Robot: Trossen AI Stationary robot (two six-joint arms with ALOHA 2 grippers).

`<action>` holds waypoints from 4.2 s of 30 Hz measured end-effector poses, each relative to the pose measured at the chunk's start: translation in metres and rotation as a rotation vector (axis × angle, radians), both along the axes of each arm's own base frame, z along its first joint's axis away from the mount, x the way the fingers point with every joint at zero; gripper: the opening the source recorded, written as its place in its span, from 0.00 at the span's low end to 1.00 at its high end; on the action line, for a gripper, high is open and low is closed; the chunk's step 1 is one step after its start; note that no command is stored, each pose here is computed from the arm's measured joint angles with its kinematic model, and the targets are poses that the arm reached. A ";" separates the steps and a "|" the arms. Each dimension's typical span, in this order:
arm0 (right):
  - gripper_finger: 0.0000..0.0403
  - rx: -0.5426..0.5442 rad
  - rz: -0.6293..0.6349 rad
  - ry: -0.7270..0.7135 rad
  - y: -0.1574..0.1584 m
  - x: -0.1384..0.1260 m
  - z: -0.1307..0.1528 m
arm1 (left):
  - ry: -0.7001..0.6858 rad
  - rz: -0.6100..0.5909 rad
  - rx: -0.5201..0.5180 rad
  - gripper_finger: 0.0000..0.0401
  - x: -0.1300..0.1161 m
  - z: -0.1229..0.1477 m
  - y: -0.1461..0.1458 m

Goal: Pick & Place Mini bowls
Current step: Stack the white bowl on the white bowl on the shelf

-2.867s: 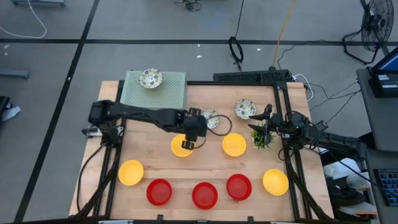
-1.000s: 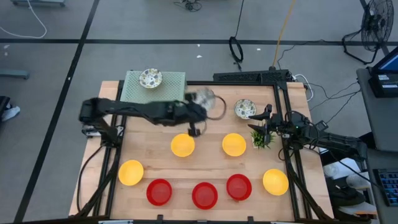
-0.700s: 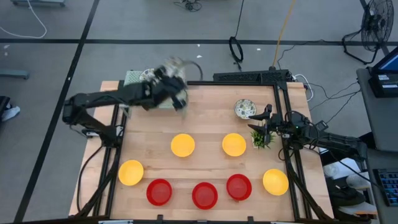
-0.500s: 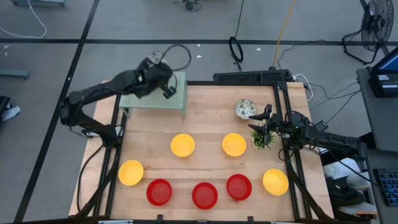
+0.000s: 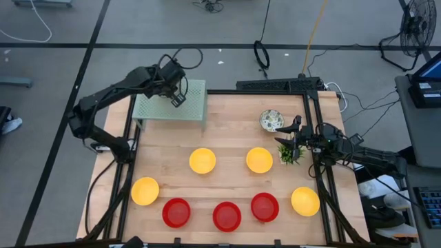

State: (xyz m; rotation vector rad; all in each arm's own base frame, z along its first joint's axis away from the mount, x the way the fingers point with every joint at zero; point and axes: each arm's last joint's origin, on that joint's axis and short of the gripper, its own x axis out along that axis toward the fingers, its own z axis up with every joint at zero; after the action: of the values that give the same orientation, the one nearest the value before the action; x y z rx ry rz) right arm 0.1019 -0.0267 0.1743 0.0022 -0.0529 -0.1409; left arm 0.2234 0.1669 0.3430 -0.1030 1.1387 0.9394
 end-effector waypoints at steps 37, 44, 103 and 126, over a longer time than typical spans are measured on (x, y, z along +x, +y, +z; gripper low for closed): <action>0.42 0.000 0.000 0.000 0.000 0.000 0.000 | 0.035 -0.025 -0.085 0.06 0.011 -0.015 0.000; 0.42 0.000 0.000 0.000 0.000 0.000 0.000 | 0.053 -0.015 -0.092 0.10 0.010 -0.016 -0.001; 0.42 -0.046 0.041 -0.571 0.005 -0.018 0.052 | -0.169 -0.464 -0.192 0.42 0.044 0.009 -0.127; 0.42 0.201 -0.081 -0.171 -0.012 0.029 0.053 | -0.161 -0.456 -0.164 0.42 0.044 0.009 -0.133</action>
State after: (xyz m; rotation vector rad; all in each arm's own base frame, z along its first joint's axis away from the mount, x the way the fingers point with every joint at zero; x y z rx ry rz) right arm 0.1312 -0.0390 0.2272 0.2128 -0.2093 -0.2267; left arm 0.2673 0.0341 0.3522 -0.0465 1.0293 0.4251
